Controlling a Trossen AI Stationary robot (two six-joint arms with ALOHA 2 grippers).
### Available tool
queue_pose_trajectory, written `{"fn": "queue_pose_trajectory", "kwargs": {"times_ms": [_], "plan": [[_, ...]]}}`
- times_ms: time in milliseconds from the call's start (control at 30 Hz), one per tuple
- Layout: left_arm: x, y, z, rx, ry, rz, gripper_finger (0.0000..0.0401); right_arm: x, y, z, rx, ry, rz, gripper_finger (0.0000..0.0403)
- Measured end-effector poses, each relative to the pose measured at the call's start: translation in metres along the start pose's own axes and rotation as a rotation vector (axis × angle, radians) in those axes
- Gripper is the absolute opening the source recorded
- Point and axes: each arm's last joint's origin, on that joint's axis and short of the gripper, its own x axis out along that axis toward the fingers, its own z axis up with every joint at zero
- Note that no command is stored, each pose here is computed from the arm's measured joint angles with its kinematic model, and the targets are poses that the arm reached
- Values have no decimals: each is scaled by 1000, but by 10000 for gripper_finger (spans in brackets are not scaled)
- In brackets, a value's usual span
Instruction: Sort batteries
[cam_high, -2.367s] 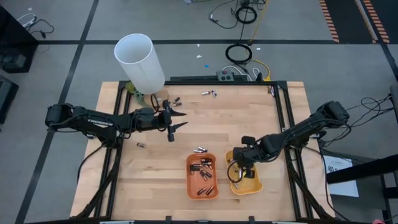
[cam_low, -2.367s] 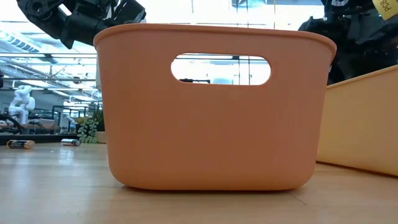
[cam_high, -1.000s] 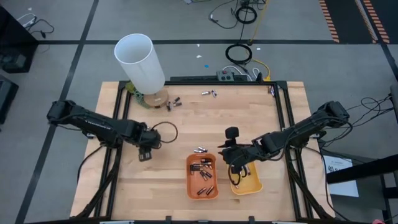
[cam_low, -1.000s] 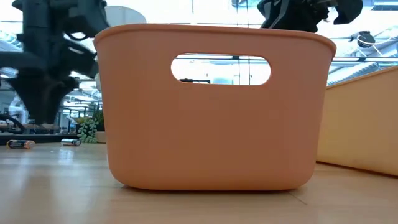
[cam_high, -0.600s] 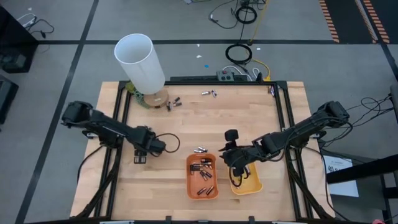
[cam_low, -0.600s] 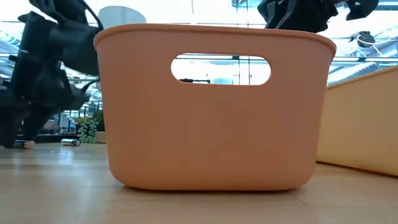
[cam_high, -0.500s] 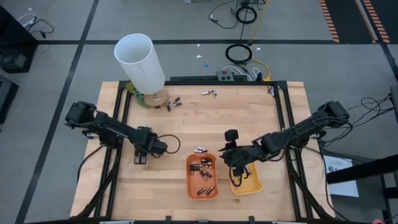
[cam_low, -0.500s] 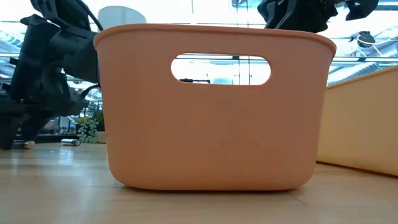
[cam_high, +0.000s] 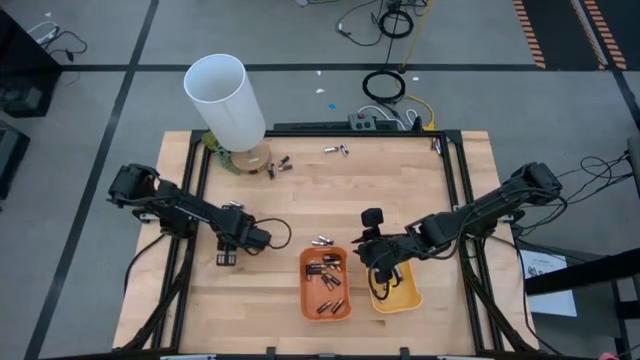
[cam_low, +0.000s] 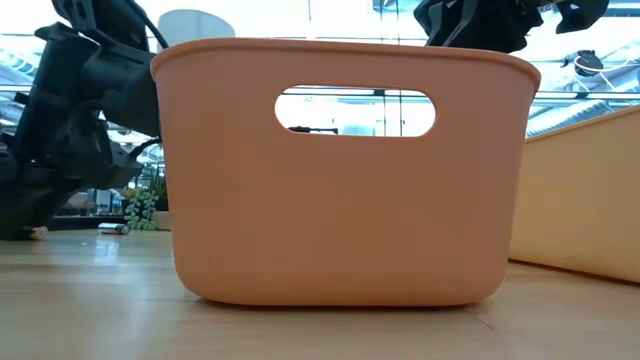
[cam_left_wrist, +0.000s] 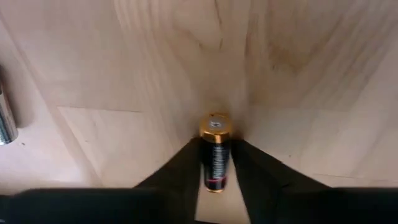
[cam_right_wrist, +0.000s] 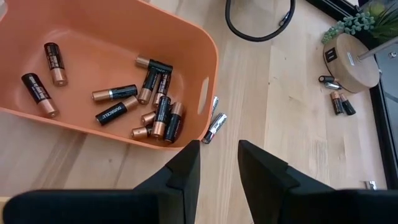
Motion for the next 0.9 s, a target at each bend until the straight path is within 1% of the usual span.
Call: {"fn": "queue_pose_trajectory", "kwargs": {"times_ms": [100, 133, 200, 300, 400, 467, 767, 900], "plan": [[-2, 0, 2, 2, -15, -1, 52, 0, 0, 0, 0, 0, 0, 100], [-3, 0, 3, 7, -19, -2, 47, 0, 0, 0, 1, 0, 0, 100], [-5, -1, 5, 22, -31, -4, 47, 0, 0, 0, 1, 0, 0, 100], [-13, -2, 12, 31, -87, -13, 47, 0, 0, 0, 0, 0, 0, 100], [-28, -4, 24, 45, -184, -27, 47, 0, 0, 0, 1, 0, 0, 100], [-36, -4, 26, 60, -195, -27, 47, 0, 0, 0, 4, 1, 0, 100], [-94, -8, 48, 102, -394, -55, 47, 0, 0, -2, 15, 20, 1, 100], [-117, -13, 53, 148, -487, -61, 47, 0, 0, -2, 15, 21, 1, 100]]}}
